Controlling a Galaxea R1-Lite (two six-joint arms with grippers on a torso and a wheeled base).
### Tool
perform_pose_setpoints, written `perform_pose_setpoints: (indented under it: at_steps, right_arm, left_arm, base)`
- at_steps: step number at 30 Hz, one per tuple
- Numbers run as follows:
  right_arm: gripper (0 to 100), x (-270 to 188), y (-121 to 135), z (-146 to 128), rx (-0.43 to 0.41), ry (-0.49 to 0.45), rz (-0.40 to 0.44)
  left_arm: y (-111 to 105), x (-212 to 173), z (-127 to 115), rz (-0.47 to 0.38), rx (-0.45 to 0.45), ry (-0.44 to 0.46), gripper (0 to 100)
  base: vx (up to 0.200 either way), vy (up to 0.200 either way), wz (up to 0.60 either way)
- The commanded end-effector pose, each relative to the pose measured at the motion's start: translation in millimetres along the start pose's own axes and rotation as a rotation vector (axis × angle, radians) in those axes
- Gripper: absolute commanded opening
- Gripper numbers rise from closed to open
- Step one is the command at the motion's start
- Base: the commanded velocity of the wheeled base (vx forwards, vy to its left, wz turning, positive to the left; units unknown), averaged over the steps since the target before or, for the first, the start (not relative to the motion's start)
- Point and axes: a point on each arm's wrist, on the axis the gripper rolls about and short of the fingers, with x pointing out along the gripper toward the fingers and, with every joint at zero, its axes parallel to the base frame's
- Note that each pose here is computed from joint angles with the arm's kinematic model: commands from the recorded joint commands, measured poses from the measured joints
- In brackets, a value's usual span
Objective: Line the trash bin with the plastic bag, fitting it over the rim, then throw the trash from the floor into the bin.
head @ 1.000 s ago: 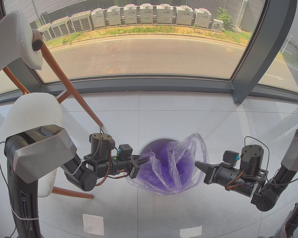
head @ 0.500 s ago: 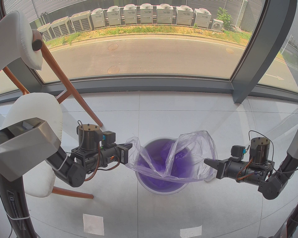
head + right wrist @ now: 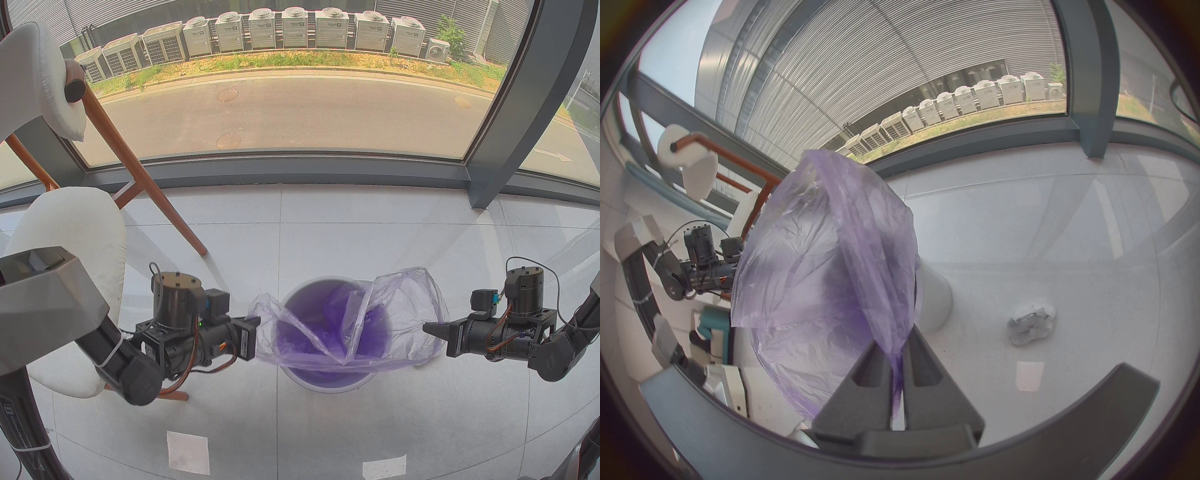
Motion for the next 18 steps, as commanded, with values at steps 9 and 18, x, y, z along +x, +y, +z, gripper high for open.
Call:
perform_pose_setpoints:
  at_steps: [9, 18]
  right_arm:
    - [0, 9.9, 5.0, -51.7, -0.116, 0.228, 0.008]
    - [0, 30.9, -6.6, -66.1, -0.119, 0.285, -0.095]
  left_arm:
    - [-19.0, -17.5, -60.8, -0.029, 0.089, 0.23, 0]
    - [-15.0, -3.4, -93.5, -0.029, 0.141, 0.332, 0]
  base:
    - [0.0, 0.0, 0.0]
    - [0.0, 0.0, 0.0]
